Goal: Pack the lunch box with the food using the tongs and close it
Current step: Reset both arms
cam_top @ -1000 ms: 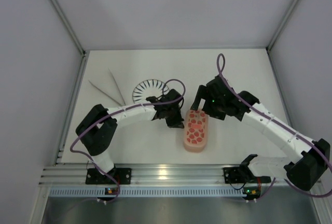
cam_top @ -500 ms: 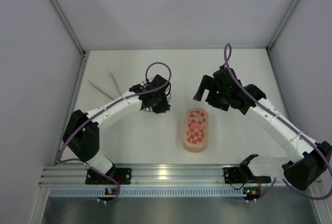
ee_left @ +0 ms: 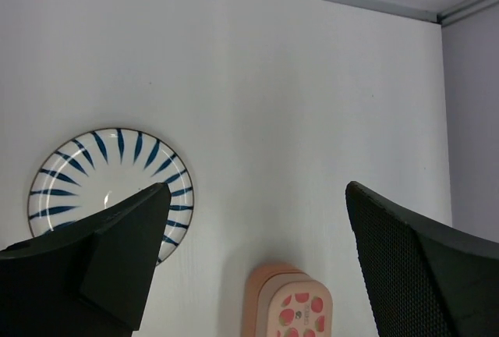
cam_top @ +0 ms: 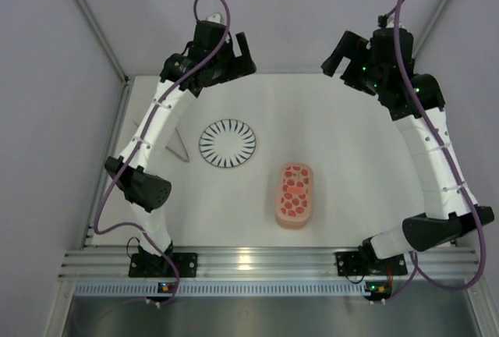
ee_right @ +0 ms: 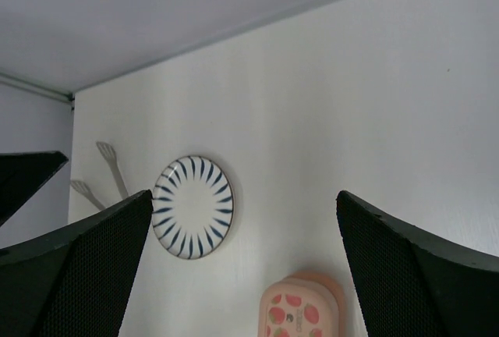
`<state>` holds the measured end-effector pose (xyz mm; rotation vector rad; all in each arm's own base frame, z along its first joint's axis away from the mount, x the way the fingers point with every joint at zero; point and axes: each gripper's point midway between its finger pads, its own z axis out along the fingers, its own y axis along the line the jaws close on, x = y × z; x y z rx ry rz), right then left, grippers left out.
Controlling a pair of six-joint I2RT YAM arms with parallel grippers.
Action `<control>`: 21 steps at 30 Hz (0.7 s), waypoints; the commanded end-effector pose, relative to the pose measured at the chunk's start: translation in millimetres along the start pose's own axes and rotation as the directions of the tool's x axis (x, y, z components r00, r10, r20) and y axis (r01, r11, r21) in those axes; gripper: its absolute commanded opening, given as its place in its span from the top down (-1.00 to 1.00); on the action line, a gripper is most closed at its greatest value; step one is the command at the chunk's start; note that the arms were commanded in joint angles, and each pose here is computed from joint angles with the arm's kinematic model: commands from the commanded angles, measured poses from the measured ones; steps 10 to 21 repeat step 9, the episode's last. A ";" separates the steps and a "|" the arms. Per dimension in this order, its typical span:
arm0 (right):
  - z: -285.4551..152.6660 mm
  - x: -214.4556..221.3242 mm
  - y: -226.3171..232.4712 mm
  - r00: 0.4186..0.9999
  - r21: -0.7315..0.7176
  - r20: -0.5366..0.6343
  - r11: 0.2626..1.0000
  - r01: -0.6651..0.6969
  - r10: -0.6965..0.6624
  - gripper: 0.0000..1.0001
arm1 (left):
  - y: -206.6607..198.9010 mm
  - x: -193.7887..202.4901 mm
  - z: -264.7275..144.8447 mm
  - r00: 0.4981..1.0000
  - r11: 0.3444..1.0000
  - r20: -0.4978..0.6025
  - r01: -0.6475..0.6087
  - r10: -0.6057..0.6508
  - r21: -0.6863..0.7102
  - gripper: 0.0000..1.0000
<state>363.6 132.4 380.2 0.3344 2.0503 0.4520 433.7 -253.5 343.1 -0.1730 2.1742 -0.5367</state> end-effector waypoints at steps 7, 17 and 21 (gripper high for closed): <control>6.4 -54.4 -13.3 0.992 0.020 0.078 0.995 0.093 -0.094 -0.99 | 29.8 -27.9 -13.1 0.995 0.994 0.039 -0.093 0.096 -0.057 -0.98; 9.4 -56.1 -13.1 0.990 0.020 0.085 0.994 0.108 -0.109 -0.99 | 31.4 -28.9 -13.4 0.993 0.992 0.047 -0.106 0.109 -0.062 -0.98; 9.4 -56.1 -13.1 0.990 0.020 0.085 0.994 0.108 -0.109 -0.99 | 31.4 -28.9 -13.4 0.993 0.992 0.047 -0.106 0.109 -0.062 -0.98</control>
